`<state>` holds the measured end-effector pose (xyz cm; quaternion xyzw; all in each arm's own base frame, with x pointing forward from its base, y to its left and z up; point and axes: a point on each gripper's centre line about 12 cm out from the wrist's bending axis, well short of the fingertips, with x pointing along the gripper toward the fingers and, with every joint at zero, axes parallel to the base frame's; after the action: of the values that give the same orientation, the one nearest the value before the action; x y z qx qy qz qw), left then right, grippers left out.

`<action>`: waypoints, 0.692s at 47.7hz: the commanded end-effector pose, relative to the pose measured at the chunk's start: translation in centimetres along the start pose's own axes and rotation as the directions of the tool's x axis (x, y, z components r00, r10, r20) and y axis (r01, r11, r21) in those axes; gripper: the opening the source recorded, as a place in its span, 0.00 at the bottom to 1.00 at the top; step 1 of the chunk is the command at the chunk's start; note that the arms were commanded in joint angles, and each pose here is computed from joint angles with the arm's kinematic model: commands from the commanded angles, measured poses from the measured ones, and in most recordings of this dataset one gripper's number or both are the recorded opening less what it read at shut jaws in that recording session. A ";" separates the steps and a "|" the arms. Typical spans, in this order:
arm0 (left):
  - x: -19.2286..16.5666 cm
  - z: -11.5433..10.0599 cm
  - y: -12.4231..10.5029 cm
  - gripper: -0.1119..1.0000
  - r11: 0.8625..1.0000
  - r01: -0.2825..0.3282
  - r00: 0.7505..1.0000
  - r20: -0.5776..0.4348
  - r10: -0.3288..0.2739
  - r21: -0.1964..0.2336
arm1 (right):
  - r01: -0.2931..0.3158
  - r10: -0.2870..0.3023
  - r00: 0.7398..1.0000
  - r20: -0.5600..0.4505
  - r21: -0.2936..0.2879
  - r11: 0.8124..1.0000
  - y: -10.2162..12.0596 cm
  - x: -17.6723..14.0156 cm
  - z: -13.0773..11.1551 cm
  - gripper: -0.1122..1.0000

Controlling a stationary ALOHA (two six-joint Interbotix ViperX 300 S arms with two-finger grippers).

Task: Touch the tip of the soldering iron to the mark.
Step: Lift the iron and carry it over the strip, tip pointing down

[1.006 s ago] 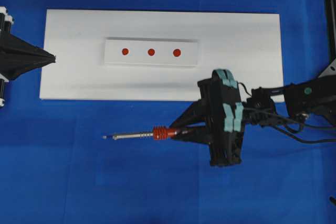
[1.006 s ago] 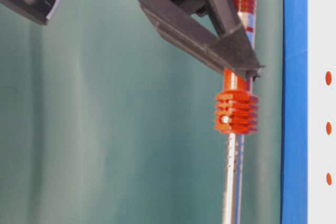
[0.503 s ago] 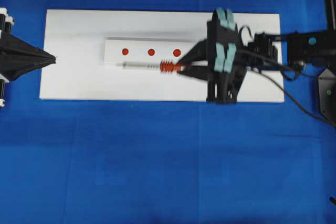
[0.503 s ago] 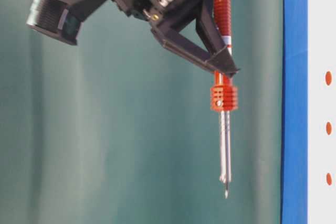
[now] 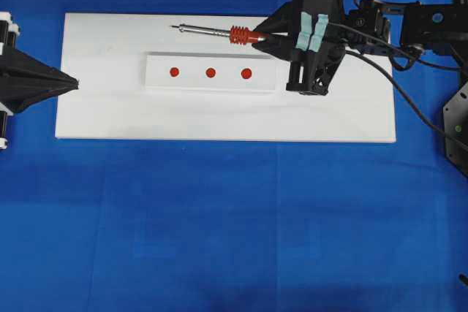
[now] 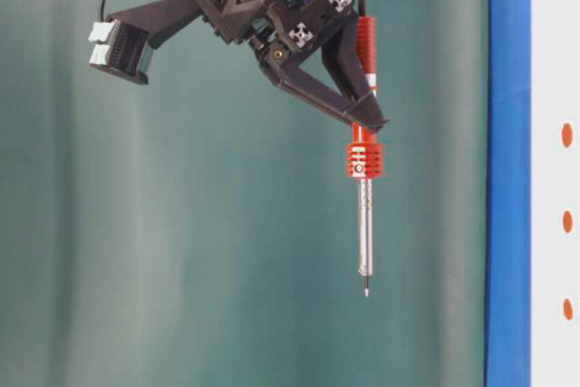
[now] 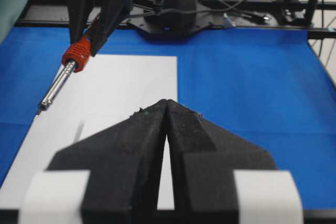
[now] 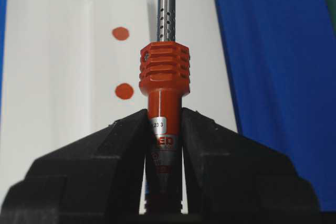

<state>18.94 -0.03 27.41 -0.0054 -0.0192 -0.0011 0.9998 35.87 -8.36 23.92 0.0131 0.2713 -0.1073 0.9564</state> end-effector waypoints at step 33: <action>0.1 0.3 0.0 0.10 1.000 0.001 1.000 0.006 -0.001 -0.003 | 0.006 -0.007 0.997 -0.081 -0.004 1.000 -0.1 -0.6 0.3 0.16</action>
<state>18.94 -0.06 27.34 -0.0062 -0.0161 -0.0016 0.9999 35.34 -8.32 23.17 0.0167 0.3137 -0.1079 0.9432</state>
